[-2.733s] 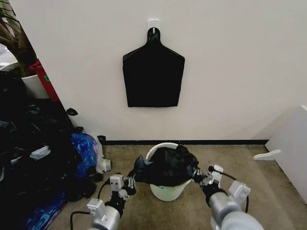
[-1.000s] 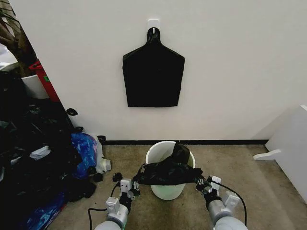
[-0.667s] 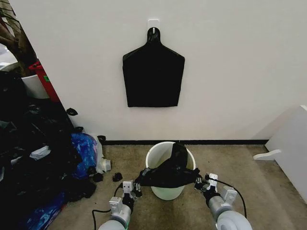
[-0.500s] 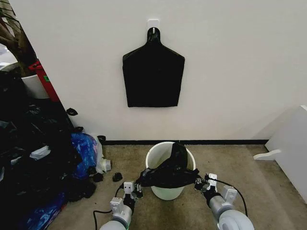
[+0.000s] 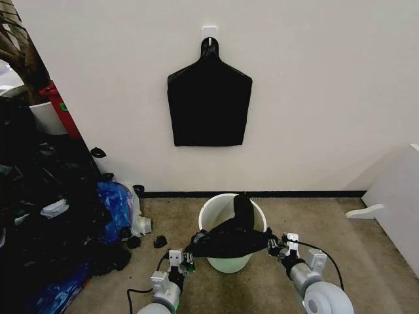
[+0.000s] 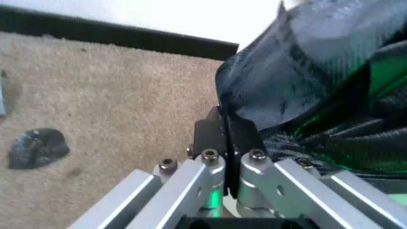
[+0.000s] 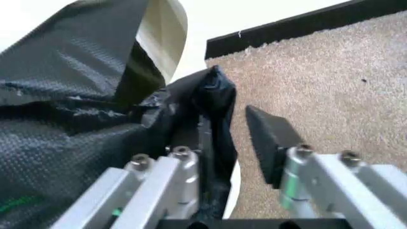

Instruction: Place the garbage bag over the trash bin.

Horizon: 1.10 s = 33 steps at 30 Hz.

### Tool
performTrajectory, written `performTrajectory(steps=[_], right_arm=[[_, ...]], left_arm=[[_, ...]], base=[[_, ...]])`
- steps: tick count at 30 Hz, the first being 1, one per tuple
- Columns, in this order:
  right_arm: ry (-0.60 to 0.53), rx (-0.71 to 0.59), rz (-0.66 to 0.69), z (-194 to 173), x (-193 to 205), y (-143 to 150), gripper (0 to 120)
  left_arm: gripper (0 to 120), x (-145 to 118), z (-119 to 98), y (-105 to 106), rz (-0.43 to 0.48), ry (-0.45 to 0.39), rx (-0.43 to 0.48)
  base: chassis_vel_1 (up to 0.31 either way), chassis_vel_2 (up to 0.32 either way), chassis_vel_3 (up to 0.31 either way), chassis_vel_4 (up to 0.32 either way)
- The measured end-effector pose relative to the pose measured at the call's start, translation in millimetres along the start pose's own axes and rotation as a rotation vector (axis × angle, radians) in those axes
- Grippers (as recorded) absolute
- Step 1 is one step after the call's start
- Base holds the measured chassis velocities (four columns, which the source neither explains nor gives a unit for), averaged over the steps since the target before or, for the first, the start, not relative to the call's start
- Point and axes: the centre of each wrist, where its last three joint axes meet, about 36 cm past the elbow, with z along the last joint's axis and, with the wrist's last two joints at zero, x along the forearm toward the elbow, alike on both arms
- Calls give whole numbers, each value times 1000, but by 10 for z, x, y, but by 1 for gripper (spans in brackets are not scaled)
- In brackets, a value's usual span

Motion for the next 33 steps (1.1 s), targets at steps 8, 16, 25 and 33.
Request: performTrajectory(steps=[8, 16, 25, 33], right_arm=[[6, 15, 12, 70, 115, 15, 51], [-21, 71, 43, 120, 233, 25, 83], [-23, 132, 0, 133, 344, -169, 100], [-6, 167, -85, 169, 476, -348, 100]], left_arm=[[28, 156, -9, 94, -15, -26, -68], [59, 307, -74, 231, -33, -67, -130], [94, 368, -103, 246, -16, -87, -172], [100, 428, -144, 289, -3, -86, -194]], base=[[0, 0, 0, 0], [0, 0, 0, 0], [0, 0, 0, 0], [0, 0, 0, 0]])
